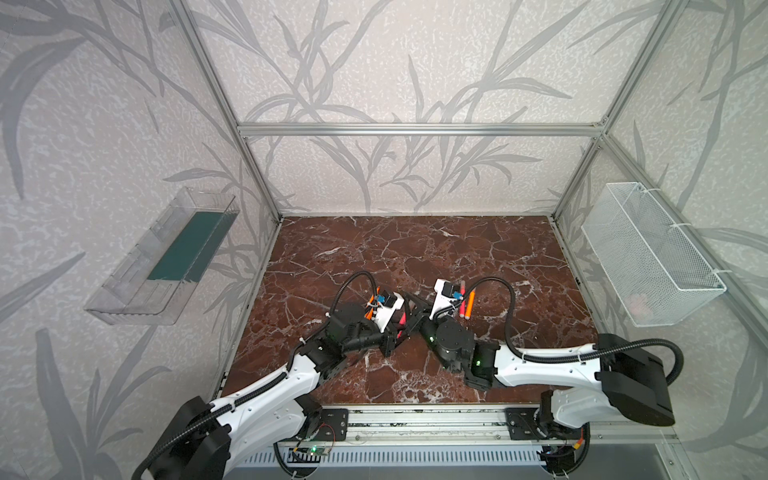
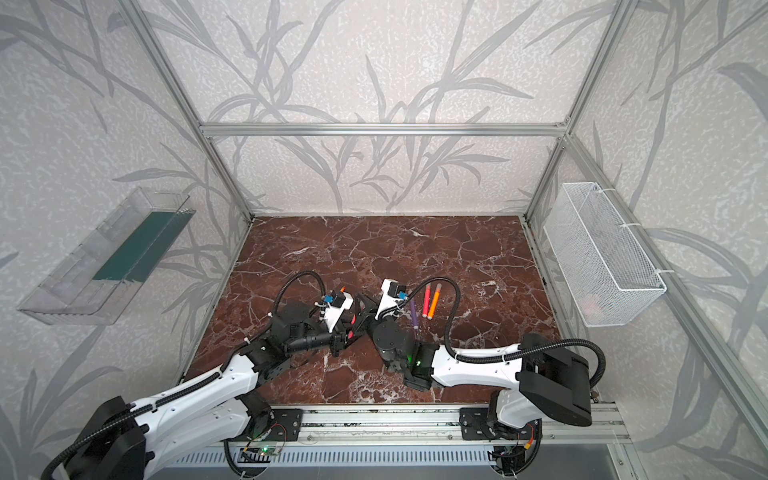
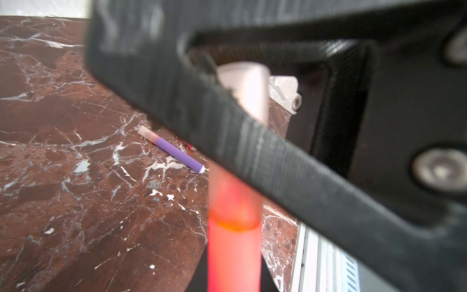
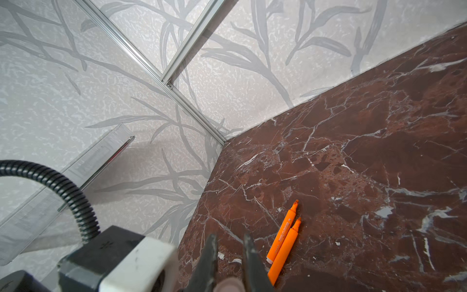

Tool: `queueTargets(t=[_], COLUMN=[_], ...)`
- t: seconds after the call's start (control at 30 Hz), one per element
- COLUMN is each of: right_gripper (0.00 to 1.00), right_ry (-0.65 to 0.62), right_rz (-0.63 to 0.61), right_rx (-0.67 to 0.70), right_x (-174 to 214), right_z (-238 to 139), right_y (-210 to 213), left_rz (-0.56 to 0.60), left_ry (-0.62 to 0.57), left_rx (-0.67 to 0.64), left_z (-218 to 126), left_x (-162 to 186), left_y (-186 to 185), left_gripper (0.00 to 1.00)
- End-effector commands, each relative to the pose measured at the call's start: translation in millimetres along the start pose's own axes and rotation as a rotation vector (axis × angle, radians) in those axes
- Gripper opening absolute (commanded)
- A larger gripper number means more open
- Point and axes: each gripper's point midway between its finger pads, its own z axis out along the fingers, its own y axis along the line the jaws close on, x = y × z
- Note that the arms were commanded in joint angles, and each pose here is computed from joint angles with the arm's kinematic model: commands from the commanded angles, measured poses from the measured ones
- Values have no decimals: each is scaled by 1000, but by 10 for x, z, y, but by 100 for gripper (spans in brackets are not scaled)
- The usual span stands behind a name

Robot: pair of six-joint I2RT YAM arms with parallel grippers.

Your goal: Insert the pens into the pen caps

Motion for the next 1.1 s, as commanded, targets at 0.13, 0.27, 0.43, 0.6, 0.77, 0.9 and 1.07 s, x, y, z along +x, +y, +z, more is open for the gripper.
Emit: queueTargets(t=[0.13, 0.27, 0.43, 0.6, 0.77, 0.9, 1.07], right_gripper=[0, 0, 6, 22, 35, 38, 51], right_ry=[271, 257, 245, 243, 229, 217, 160], right_rz=[-133, -124, -124, -134, -132, -134, -175], right_rx=[-79, -56, -53, -55, -51, -52, -103], right_x=[685, 583, 490, 461, 404, 320, 85], right_z=[-393, -355, -360, -367, -358, -333, -370], right_y=[5, -120, -177, -183, -225, -240, -125], left_rz=[5, -3, -19, -20, -13, -5, 13], left_ry=[-353, -322, -297, -286, -279, -279, -264], left_rx=[-206, -162, -134, -95, -54, -12, 29], left_z=[-244, -167, -80, -36, -26, -35, -19], left_x=[-929, -829, -741, -723, -693, -686, -640], left_y=[340, 310, 321, 278, 209, 122, 31], left_gripper=[0, 0, 0, 0, 0, 0, 0])
